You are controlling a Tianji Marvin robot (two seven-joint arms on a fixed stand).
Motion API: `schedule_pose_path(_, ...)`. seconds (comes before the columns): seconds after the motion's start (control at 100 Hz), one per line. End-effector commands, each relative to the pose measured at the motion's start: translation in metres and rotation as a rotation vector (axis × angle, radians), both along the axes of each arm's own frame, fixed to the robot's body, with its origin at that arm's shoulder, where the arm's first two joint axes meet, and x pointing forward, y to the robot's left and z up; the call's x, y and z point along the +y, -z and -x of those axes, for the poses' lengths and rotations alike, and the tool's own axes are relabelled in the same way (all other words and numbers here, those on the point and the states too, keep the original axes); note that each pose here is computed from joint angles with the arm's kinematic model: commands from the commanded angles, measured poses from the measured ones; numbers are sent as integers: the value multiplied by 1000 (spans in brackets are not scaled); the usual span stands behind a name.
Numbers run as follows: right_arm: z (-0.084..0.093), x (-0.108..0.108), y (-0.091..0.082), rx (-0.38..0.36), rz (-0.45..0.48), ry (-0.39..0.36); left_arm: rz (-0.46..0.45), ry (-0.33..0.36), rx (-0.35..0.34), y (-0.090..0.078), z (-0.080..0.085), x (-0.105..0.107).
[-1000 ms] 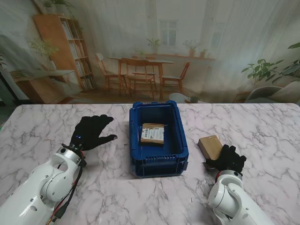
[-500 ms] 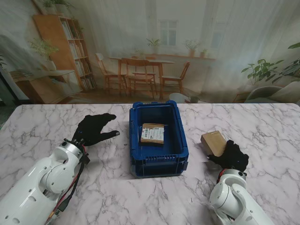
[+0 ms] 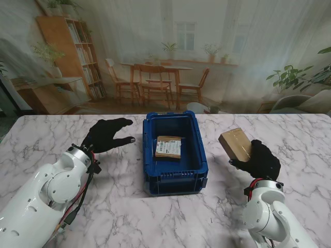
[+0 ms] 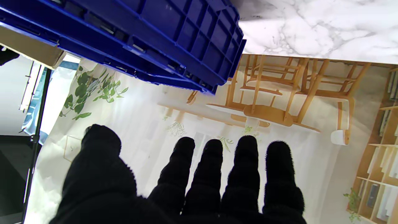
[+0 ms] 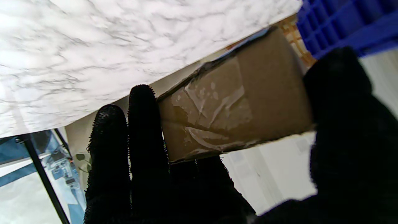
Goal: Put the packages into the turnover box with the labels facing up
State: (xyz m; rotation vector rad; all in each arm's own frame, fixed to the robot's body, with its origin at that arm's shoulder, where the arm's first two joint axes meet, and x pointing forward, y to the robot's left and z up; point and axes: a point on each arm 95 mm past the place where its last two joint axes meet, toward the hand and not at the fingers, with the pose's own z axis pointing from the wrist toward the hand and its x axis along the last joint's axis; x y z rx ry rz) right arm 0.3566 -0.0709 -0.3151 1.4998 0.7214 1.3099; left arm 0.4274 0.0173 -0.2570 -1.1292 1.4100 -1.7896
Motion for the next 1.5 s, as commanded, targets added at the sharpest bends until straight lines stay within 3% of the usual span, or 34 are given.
schedule_pose_path(0.0,2,3,-16,-34,-8,-26,-2,32,-23,-12,-1,-6)
schedule_pose_path(0.29,8,27,-60,-89,-62,-177,-20,107,-91,-32,0,-20)
schedule_pose_path(0.49,9,48,-78,-93,-126,-277,-33,160,-139,-42,0,-30)
schedule_pose_path(0.7,6,77,-81,-38,-195,-385,-55,224,-208,-53,-1,-37)
schedule_pose_path(0.99,2,103,-91,44,-258,-497,-213,318,-255,-63,-4,-41)
schedule_pose_path(1.49,-7,117,-96,105,-319,-562,-227,427,-238,-51,-2,-62)
